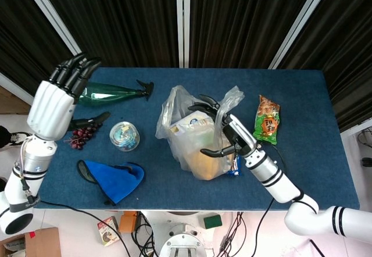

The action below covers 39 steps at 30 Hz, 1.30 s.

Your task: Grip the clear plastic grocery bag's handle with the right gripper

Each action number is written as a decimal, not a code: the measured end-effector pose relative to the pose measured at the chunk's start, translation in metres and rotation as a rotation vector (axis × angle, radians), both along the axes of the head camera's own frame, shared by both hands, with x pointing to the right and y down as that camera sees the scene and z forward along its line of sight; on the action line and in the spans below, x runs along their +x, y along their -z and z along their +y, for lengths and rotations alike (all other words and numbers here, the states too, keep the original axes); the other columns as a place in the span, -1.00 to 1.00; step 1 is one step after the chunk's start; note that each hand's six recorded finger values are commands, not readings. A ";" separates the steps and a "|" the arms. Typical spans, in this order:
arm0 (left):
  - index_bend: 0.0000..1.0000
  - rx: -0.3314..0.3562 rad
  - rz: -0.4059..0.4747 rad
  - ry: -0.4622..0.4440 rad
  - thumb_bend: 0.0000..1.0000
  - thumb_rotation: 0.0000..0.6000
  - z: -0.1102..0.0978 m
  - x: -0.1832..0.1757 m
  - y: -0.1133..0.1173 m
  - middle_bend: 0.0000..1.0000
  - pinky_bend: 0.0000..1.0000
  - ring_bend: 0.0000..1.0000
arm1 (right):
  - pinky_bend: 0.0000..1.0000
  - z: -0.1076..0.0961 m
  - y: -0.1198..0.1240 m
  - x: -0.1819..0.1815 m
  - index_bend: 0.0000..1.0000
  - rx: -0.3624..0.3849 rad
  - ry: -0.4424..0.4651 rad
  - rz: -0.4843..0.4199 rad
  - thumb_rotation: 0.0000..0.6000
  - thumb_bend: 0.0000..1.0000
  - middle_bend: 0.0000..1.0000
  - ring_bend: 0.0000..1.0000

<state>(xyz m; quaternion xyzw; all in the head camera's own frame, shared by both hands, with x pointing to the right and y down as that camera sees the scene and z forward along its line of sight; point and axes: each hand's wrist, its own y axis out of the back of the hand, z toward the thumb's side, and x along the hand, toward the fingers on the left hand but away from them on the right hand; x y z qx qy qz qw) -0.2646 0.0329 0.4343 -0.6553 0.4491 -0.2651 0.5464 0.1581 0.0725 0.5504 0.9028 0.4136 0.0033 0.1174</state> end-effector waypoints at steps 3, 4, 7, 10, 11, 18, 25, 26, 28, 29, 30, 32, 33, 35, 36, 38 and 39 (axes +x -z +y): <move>-0.88 0.023 0.019 -0.040 -1.00 0.60 -0.002 0.026 0.003 -0.70 -0.66 -0.84 | -0.85 0.000 0.000 -0.001 -0.85 0.005 0.001 0.001 1.00 -0.68 -0.68 -0.89; -0.88 0.026 0.025 -0.049 -1.00 0.57 -0.002 0.033 0.004 -0.70 -0.66 -0.84 | -0.85 0.000 0.001 -0.001 -0.85 0.006 0.002 0.002 1.00 -0.68 -0.68 -0.89; -0.88 0.029 0.029 -0.077 -1.00 0.54 -0.004 0.051 0.005 -0.70 -0.66 -0.84 | -0.85 0.000 0.002 -0.003 -0.85 0.009 0.006 0.000 1.00 -0.68 -0.68 -0.89; -0.88 0.028 0.019 -0.098 -1.00 0.54 -0.005 0.066 0.002 -0.70 -0.66 -0.84 | -0.85 0.000 0.003 -0.004 -0.85 0.010 0.008 -0.002 1.00 -0.68 -0.68 -0.89; -0.88 0.027 0.015 -0.104 -1.00 0.55 -0.006 0.072 0.000 -0.70 -0.67 -0.84 | -0.85 0.000 0.003 -0.004 -0.85 0.010 0.008 -0.002 1.00 -0.68 -0.68 -0.89; -0.88 0.019 0.005 -0.107 -1.00 0.56 -0.014 0.089 -0.012 -0.70 -0.67 -0.85 | -0.85 0.001 0.003 -0.004 -0.85 0.012 0.010 -0.002 1.00 -0.68 -0.68 -0.89; -0.88 0.014 0.026 -0.125 -1.00 0.56 -0.021 0.106 -0.020 -0.71 -0.67 -0.85 | -0.85 0.001 0.003 -0.004 -0.85 0.015 0.008 -0.001 1.00 -0.68 -0.68 -0.89; -0.88 0.008 0.033 -0.129 -1.00 0.56 -0.022 0.109 -0.021 -0.71 -0.68 -0.85 | -0.85 0.001 0.003 -0.004 -0.85 0.015 0.009 0.000 1.00 -0.68 -0.68 -0.89; -0.88 0.000 0.048 -0.135 -1.00 0.57 -0.021 0.113 -0.022 -0.71 -0.69 -0.85 | -0.85 0.001 0.003 -0.004 -0.85 0.014 0.009 0.002 1.00 -0.68 -0.68 -0.89; -0.88 -0.001 0.057 -0.138 -1.00 0.57 -0.021 0.115 -0.022 -0.71 -0.70 -0.85 | -0.85 0.001 0.003 -0.004 -0.85 0.015 0.009 0.002 1.00 -0.68 -0.68 -0.89; -0.88 0.000 0.061 -0.139 -1.00 0.57 -0.021 0.117 -0.023 -0.71 -0.71 -0.85 | -0.85 0.001 0.003 -0.004 -0.85 0.015 0.010 0.002 1.00 -0.68 -0.68 -0.89; -0.88 0.001 0.064 -0.139 -1.00 0.56 -0.022 0.119 -0.025 -0.71 -0.71 -0.85 | -0.85 0.001 0.004 -0.003 -0.85 0.016 0.010 0.003 1.00 -0.68 -0.68 -0.89; -0.88 -0.002 0.066 -0.138 -1.00 0.56 -0.022 0.120 -0.026 -0.71 -0.71 -0.85 | -0.85 0.001 0.003 -0.003 -0.85 0.016 0.009 0.004 1.00 -0.68 -0.68 -0.90; -0.88 -0.010 0.071 -0.134 -1.00 0.54 -0.023 0.122 -0.027 -0.71 -0.71 -0.85 | -0.85 0.001 0.003 -0.003 -0.85 0.016 0.009 0.005 1.00 -0.68 -0.68 -0.89; -0.88 -0.012 0.073 -0.132 -1.00 0.54 -0.024 0.123 -0.028 -0.71 -0.71 -0.85 | -0.85 0.001 0.003 -0.003 -0.85 0.016 0.010 0.005 1.00 -0.68 -0.68 -0.90; -0.88 -0.017 0.078 -0.128 -1.00 0.53 -0.025 0.125 -0.027 -0.71 -0.71 -0.85 | -0.85 0.001 0.003 -0.004 -0.85 0.015 0.015 0.006 1.00 -0.68 -0.68 -0.89; -0.88 -0.017 0.079 -0.127 -1.00 0.51 -0.025 0.127 -0.027 -0.71 -0.71 -0.85 | -0.85 0.002 0.002 -0.004 -0.85 0.015 0.019 0.007 1.00 -0.68 -0.68 -0.89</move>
